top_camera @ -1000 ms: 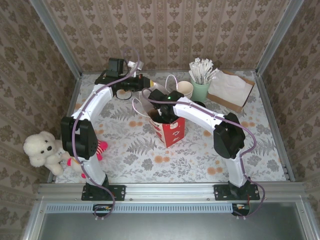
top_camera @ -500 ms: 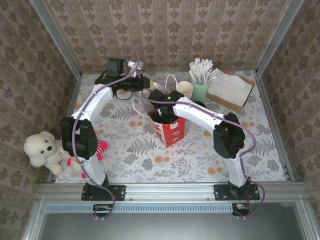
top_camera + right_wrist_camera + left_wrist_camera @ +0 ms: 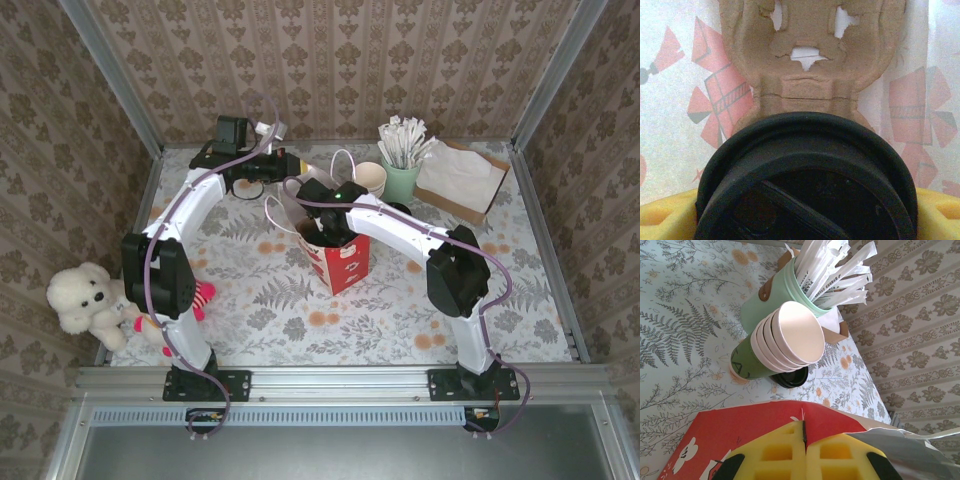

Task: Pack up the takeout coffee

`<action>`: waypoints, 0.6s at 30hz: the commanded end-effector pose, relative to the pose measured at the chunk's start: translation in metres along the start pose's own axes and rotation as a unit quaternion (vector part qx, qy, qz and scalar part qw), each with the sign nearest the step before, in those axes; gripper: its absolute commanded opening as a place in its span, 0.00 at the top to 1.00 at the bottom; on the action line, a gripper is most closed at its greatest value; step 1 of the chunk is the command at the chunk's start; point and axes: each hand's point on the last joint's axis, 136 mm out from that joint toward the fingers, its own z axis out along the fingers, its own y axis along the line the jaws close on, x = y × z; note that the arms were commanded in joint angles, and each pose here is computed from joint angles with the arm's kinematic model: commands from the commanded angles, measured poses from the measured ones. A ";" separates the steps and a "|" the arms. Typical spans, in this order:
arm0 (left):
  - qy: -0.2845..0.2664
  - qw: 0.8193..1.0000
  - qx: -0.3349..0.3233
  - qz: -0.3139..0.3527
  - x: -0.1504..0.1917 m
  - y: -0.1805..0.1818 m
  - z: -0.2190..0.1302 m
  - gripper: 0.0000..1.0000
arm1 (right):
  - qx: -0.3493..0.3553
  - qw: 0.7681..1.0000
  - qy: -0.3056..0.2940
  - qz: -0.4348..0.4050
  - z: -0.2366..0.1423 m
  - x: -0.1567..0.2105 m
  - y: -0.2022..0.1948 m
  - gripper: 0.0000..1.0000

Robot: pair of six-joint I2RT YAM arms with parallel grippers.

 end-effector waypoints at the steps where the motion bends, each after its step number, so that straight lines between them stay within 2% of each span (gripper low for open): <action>1: -0.009 1.000 0.024 0.015 -0.009 -0.014 -0.002 1.00 | 0.038 0.989 0.141 -0.021 0.076 0.060 -0.013 0.59; 18: -0.011 0.999 0.028 0.019 -0.012 -0.018 -0.003 1.00 | 0.041 0.983 0.178 -0.025 0.084 0.076 -0.015 0.59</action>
